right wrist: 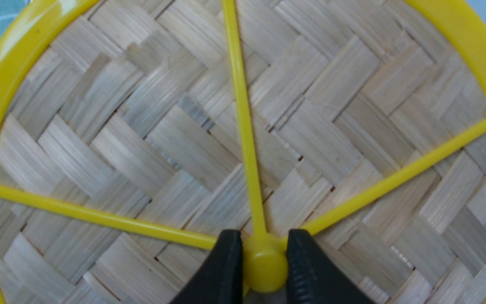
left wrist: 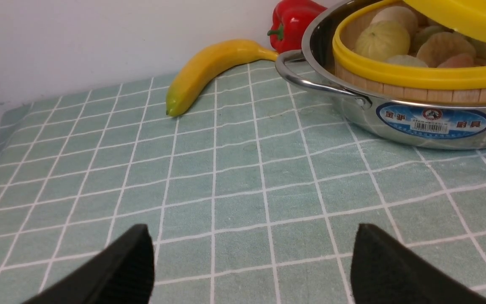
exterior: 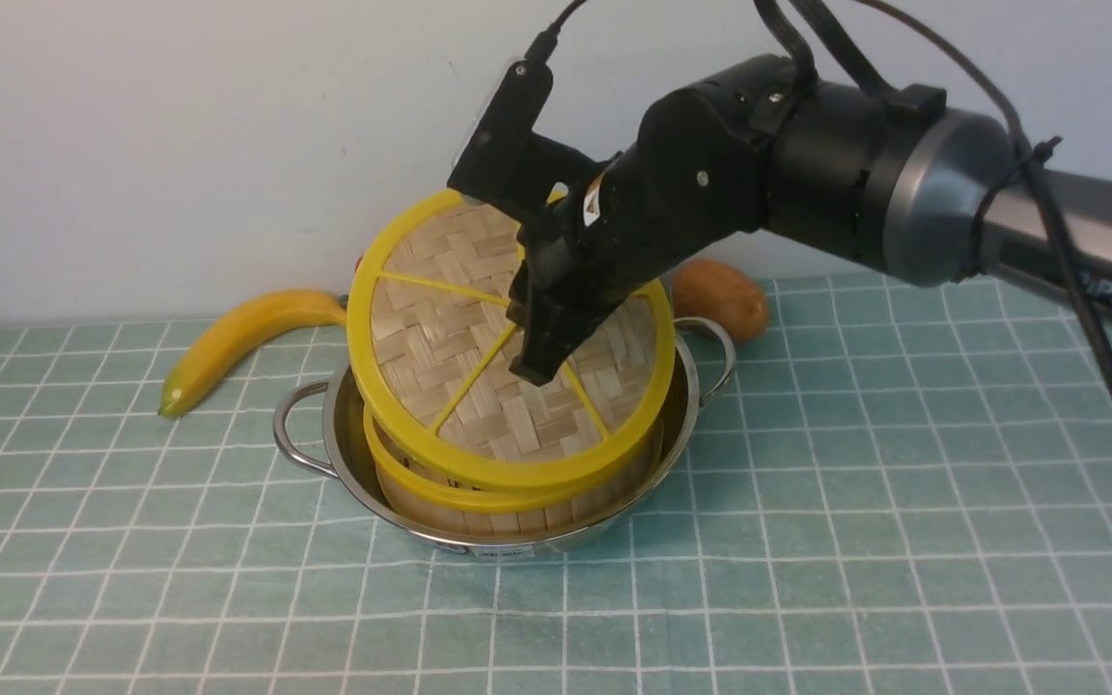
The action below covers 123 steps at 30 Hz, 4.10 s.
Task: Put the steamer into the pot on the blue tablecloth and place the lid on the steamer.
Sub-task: 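Place the bamboo steamer lid onto the steamer basket in the pot with the right gripper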
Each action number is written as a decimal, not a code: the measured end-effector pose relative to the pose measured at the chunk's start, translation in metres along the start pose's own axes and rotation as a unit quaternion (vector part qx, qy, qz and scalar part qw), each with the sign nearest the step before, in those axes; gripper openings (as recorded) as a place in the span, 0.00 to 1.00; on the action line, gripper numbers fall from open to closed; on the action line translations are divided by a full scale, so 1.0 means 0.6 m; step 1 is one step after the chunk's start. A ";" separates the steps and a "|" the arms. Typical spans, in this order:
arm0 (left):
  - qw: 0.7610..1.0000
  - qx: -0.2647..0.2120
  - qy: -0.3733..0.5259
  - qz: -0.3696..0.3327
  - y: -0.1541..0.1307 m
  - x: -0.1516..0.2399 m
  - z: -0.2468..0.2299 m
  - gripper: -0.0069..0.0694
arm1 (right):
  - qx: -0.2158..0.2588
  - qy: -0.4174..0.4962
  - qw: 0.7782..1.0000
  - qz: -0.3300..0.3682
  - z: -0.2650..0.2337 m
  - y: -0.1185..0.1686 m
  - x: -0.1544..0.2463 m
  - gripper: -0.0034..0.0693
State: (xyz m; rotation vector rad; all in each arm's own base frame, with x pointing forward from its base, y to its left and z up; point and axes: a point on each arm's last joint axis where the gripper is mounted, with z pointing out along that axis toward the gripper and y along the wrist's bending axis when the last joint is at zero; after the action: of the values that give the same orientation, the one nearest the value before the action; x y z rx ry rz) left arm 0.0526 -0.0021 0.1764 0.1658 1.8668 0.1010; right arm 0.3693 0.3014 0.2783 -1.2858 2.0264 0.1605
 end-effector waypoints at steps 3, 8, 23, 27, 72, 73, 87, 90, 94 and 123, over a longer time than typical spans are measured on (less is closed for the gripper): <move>1.000 0.000 0.000 0.000 0.000 0.000 0.000 0.85 | -0.003 0.001 1.000 -0.002 0.004 0.001 0.001 0.25; 1.000 0.000 0.000 0.000 0.000 0.000 0.000 0.85 | -0.006 0.006 1.000 -0.004 0.023 0.004 0.008 0.25; 1.000 0.000 0.000 0.000 0.000 0.000 0.000 0.85 | 0.006 0.001 0.999 -0.039 0.038 0.001 0.011 0.25; 1.000 0.000 0.000 0.000 0.000 0.000 0.000 0.85 | 0.006 0.001 0.999 -0.040 0.038 0.001 0.011 0.25; 1.000 0.000 0.000 0.000 0.000 0.000 0.000 0.85 | 0.007 -0.008 0.999 -0.052 0.016 -0.005 -0.006 0.25; 1.000 0.000 0.000 0.000 0.000 0.000 0.000 0.85 | 0.009 -0.010 0.999 -0.053 0.013 -0.005 -0.008 0.25; 1.000 0.000 0.000 0.000 0.000 0.000 0.000 0.85 | -0.011 0.024 0.999 -0.021 -0.056 -0.004 -0.014 0.25; 1.000 0.000 0.000 0.000 0.000 0.000 0.000 0.85 | -0.017 0.036 0.999 -0.021 -0.037 -0.001 -0.006 0.25; 1.000 0.000 0.000 0.000 0.000 0.000 0.000 0.85 | -0.023 0.047 0.998 -0.033 -0.006 0.002 0.004 0.25; 1.000 0.000 0.000 0.000 0.000 0.000 0.000 0.85 | 0.006 -0.002 0.997 -0.075 0.043 -0.002 0.003 0.25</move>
State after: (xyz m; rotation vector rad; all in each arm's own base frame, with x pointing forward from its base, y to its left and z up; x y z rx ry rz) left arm 0.0526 -0.0021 0.1764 0.1658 1.8668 0.1010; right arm 0.3829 0.3113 0.2586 -1.4221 1.9163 0.0802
